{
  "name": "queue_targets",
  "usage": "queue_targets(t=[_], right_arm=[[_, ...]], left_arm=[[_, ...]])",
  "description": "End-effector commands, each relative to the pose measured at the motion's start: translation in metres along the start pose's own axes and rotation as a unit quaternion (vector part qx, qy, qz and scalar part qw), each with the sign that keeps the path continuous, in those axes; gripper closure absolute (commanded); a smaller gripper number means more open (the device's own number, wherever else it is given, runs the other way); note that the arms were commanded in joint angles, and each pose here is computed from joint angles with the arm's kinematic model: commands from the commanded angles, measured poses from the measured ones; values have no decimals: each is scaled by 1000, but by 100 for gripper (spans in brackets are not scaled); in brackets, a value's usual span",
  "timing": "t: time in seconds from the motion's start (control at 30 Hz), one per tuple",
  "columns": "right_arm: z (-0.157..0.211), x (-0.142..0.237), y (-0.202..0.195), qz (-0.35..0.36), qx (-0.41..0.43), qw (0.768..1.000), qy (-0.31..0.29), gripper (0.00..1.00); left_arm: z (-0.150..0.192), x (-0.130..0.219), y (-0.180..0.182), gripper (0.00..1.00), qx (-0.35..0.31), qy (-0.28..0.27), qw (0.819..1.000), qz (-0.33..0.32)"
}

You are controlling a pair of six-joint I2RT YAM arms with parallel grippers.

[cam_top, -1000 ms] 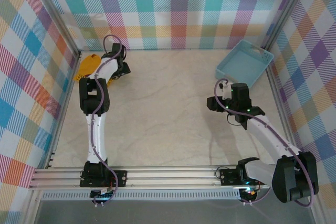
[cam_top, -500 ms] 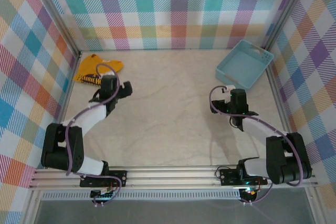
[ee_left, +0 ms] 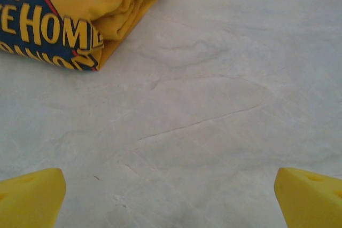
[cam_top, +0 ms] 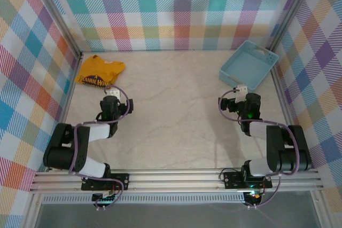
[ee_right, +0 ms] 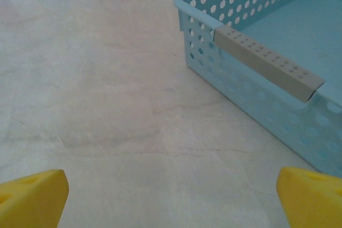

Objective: Fold the inside-out t-shirt

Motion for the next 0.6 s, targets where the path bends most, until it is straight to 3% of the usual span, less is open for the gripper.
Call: queue_targets(t=[0.0,0.57], right_arm=[[-6,-5,2,-41,-27,998,-36,0],[-7,-8,-8,-1,-36,999,-24,0]], left_arm=[[-16,-9,0,0,12,-51,998,28],[-16,-10,5,0,20,-51,998,21]])
Point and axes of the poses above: each hand's point on the last joint's axis, 136 mm out from that joint toward the fingers, its own x axis back along the fingers, its own y axis along the line the jaws close on, z = x × y, the point moved 1 cm from there along x, back along the fingers, and after that the axes turned 15 degrees about -x, right-handed, at the moved point
